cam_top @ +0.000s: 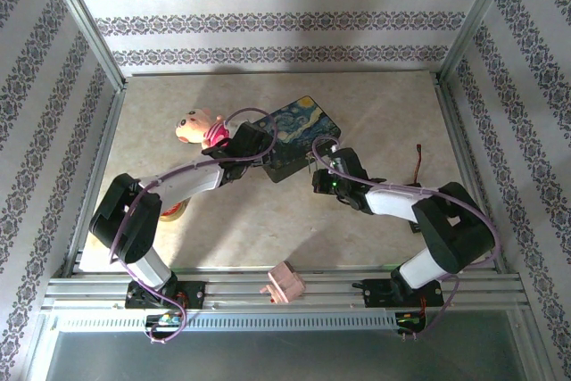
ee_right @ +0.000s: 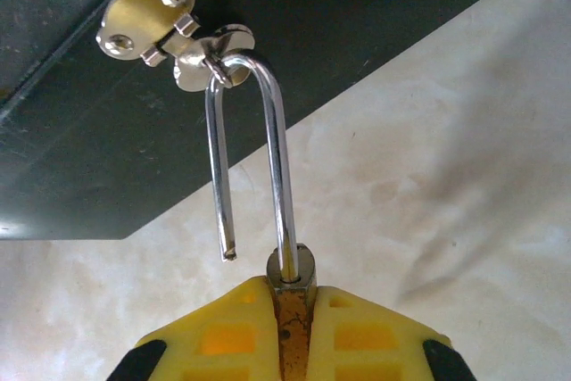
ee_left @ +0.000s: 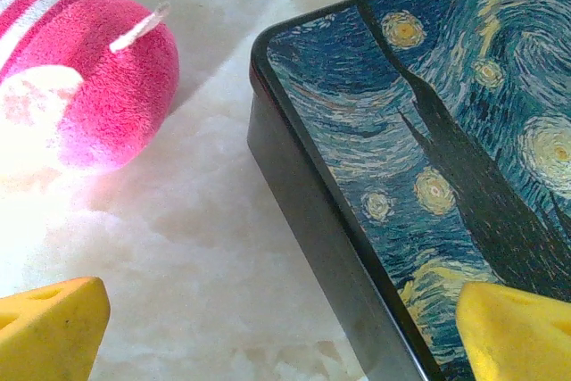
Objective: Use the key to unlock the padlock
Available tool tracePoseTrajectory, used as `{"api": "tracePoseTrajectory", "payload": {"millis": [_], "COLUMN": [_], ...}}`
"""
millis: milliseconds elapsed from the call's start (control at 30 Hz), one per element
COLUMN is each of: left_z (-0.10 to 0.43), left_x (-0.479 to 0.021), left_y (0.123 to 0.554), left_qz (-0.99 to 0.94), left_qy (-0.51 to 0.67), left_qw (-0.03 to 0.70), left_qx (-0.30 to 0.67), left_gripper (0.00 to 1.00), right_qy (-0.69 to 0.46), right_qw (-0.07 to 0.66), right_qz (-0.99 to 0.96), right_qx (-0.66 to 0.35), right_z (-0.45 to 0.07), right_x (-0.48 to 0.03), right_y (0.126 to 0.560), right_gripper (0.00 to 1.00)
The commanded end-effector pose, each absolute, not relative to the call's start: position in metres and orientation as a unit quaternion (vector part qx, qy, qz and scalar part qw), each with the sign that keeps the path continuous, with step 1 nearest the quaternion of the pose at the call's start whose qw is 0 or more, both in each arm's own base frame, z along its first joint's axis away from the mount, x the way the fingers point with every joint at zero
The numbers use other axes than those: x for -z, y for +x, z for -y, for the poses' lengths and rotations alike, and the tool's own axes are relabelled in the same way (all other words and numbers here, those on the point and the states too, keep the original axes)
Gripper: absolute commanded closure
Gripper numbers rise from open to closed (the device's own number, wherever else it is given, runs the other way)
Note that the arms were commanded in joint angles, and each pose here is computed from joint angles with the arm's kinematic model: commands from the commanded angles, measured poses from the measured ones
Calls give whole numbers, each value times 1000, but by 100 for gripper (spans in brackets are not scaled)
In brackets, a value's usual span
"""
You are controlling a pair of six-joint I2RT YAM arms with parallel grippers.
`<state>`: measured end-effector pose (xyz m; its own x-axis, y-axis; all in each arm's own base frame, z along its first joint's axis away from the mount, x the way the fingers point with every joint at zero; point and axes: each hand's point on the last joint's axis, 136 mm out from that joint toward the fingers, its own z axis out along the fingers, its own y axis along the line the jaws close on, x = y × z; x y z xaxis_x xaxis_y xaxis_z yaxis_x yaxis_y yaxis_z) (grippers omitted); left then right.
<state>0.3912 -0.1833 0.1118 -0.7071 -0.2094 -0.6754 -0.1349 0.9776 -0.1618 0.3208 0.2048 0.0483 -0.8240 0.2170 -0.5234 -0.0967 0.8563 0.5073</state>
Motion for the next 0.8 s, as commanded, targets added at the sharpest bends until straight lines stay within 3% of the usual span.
{"api": "tracePoseTrajectory", "payload": {"millis": [0,233,767], "left_z": [192,213,212], "left_x": [-139,-171,-102], "left_y": [393,387,383], "left_qz": [-908,-895,-929], "left_qy": [-84,-44,-20], "left_qw": [407,440,369], "left_qx": [57,56,-16], "left_gripper": [1,1,1], "right_qy": [53,60,50], "right_qw": [308,305,264], "right_qz": [-900,-897,-887], "right_qx": [-302,-313,-376], "right_z": [-213,-210,-213], "right_x": [-65,-67,-73], "right_y": [316,295,274], "right_gripper": [100,100,100]}}
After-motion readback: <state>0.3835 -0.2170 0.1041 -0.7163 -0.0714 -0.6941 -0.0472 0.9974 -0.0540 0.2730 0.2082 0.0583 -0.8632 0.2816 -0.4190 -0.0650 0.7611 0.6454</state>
